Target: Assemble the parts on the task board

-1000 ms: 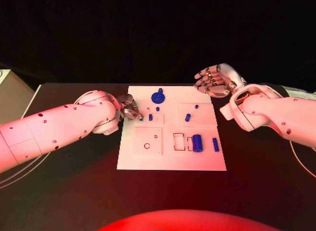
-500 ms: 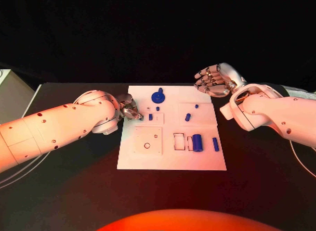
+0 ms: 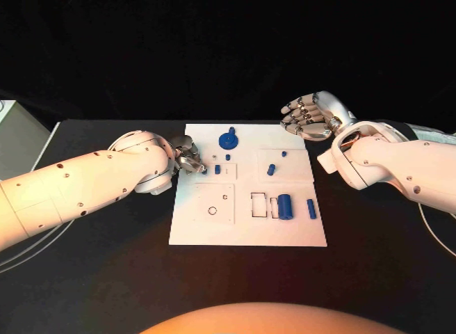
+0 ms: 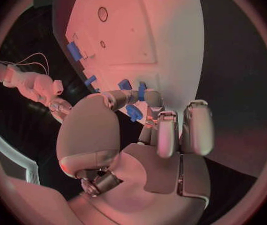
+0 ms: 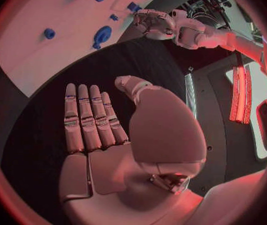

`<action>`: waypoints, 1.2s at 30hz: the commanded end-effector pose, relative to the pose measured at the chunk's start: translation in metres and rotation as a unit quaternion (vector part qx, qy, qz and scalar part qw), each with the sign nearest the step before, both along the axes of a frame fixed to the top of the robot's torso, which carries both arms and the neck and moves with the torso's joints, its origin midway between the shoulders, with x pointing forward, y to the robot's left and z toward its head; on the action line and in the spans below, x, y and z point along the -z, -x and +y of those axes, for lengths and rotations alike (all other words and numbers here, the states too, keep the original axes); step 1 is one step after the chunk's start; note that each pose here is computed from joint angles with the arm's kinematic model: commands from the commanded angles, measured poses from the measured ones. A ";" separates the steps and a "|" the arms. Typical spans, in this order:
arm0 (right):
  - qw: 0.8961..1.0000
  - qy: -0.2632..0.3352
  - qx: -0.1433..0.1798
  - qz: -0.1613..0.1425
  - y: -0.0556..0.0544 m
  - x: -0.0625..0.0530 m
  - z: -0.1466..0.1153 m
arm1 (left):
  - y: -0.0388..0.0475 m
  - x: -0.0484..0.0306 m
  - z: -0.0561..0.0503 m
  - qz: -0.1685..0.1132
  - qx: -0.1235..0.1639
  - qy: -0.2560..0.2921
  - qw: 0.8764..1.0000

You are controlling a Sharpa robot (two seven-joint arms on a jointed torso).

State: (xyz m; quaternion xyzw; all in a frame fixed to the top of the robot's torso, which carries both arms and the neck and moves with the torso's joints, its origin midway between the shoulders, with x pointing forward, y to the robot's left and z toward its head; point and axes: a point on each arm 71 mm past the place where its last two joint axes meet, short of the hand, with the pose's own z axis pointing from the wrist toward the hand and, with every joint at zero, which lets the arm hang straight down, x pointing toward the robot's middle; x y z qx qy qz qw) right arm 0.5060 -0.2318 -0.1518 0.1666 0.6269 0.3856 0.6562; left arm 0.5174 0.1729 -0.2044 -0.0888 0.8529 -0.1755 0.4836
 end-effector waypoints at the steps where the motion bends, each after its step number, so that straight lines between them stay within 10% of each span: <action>1: 1.000 0.001 -0.010 -0.002 0.001 0.000 0.002 | 0.0015 0.0031 -0.002 -0.001 0.008 -0.004 1.000; 36: 1.000 0.001 -0.010 -0.001 0.001 0.000 0.002 | 0.0037 0.0039 -0.001 0.001 0.013 -0.019 1.000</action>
